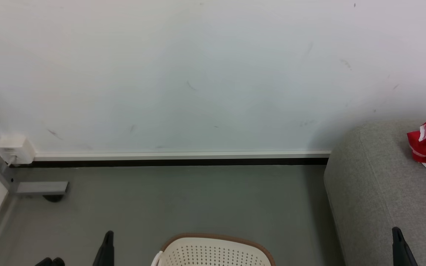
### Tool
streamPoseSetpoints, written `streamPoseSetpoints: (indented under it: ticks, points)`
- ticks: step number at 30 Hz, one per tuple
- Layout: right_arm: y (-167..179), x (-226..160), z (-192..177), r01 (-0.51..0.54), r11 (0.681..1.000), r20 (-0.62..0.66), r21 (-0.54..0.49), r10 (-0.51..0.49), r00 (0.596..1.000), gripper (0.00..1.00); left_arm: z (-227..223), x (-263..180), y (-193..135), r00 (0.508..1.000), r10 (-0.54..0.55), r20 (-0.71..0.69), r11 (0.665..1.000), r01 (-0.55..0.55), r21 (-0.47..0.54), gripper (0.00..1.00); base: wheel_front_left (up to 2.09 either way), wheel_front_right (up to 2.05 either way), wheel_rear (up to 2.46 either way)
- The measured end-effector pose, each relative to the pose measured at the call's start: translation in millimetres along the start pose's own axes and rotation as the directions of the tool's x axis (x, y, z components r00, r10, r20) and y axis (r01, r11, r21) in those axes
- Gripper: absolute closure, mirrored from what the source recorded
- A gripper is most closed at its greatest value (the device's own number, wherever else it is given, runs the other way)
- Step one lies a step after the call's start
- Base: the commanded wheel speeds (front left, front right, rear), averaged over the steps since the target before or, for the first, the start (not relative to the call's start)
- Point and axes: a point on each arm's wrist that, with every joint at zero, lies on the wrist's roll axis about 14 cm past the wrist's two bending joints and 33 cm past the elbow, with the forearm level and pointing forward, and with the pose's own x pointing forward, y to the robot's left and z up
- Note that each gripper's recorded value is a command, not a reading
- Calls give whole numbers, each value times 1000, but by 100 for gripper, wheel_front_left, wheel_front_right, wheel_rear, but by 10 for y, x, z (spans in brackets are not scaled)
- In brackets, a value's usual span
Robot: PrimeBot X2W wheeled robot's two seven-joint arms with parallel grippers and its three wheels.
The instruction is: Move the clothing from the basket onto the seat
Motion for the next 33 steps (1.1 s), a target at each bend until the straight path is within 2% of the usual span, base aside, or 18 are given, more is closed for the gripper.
streamPoseSetpoints:
  ticks: [15, 33]
  points:
    - [48, 92, 64, -5, 982, 4, 187, 4, 1000, 100, 81, 76, -17, 1000, -6, 2, 981, 6, -193, 100, 0, 0, 0]
    - [95, 165, 107, -16, 929, 1, 369, 16, 1000, 100, 168, 149, -50, 1000, -26, 7, 924, 27, -382, 100, 0, 0, 0]
